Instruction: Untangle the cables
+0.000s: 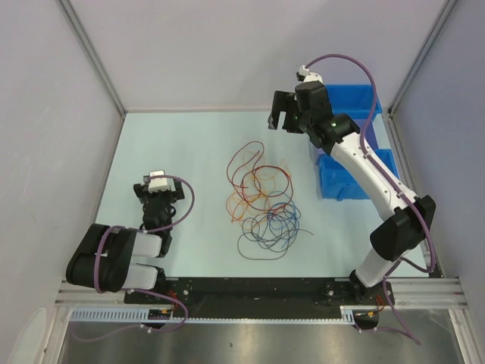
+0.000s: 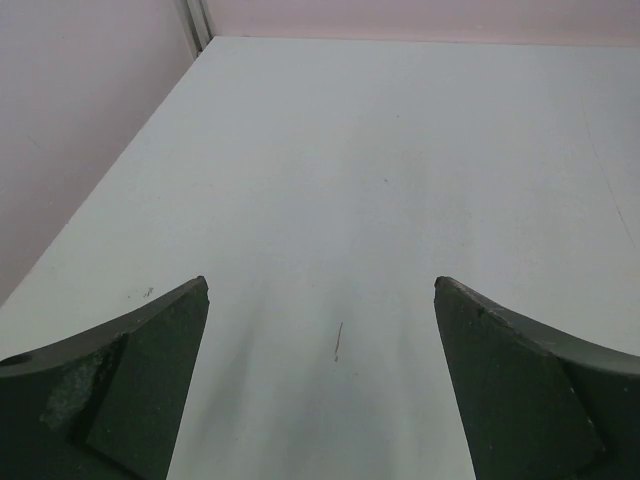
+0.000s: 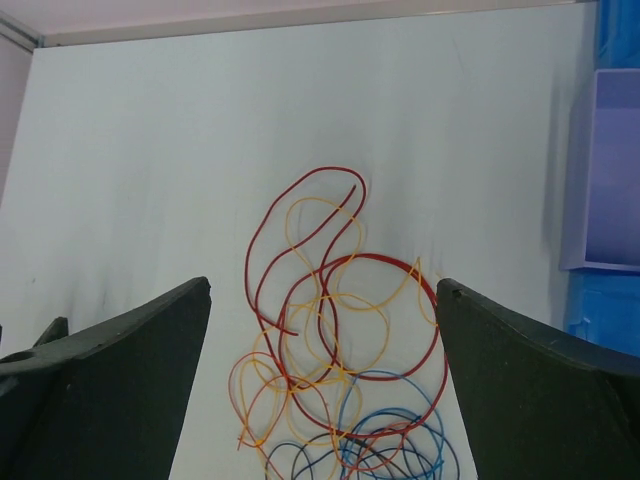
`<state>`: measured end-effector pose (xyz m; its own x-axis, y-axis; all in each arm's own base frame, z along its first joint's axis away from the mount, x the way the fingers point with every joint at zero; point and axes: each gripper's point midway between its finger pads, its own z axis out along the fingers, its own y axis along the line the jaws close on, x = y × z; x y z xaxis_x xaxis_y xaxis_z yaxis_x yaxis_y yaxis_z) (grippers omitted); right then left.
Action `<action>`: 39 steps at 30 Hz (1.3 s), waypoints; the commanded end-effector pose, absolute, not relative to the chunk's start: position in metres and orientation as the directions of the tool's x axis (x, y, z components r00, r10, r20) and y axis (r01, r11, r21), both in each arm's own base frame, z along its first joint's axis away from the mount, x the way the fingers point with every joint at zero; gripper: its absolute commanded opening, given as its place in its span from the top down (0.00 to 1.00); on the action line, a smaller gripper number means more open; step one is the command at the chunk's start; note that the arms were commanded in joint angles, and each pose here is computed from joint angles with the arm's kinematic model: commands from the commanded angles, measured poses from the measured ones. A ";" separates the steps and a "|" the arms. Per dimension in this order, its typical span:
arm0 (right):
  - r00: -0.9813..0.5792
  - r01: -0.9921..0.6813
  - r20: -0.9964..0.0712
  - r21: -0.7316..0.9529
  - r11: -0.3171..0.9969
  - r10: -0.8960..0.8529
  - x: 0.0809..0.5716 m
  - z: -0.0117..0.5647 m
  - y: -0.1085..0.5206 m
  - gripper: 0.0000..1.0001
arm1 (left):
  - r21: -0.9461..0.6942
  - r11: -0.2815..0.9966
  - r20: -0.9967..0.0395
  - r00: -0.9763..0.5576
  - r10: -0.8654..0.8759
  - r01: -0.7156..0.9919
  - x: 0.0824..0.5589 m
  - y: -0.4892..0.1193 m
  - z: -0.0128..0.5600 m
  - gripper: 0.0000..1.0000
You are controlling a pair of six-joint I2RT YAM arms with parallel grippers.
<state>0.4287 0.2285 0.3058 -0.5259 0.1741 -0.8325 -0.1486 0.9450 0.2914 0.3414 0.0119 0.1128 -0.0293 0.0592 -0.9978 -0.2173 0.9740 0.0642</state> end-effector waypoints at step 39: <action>-0.669 -0.194 -0.741 0.252 0.948 0.060 0.260 0.228 0.299 0.00 | 0.015 0.974 -0.996 0.085 0.035 -0.225 0.345 0.013 0.146 0.00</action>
<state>0.2700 0.3056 0.2086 -0.6964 -0.0215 -0.7173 -0.2609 0.9388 0.2251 0.3413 0.0121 0.1140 -0.0272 0.0574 -0.9980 -0.2186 0.9738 0.0619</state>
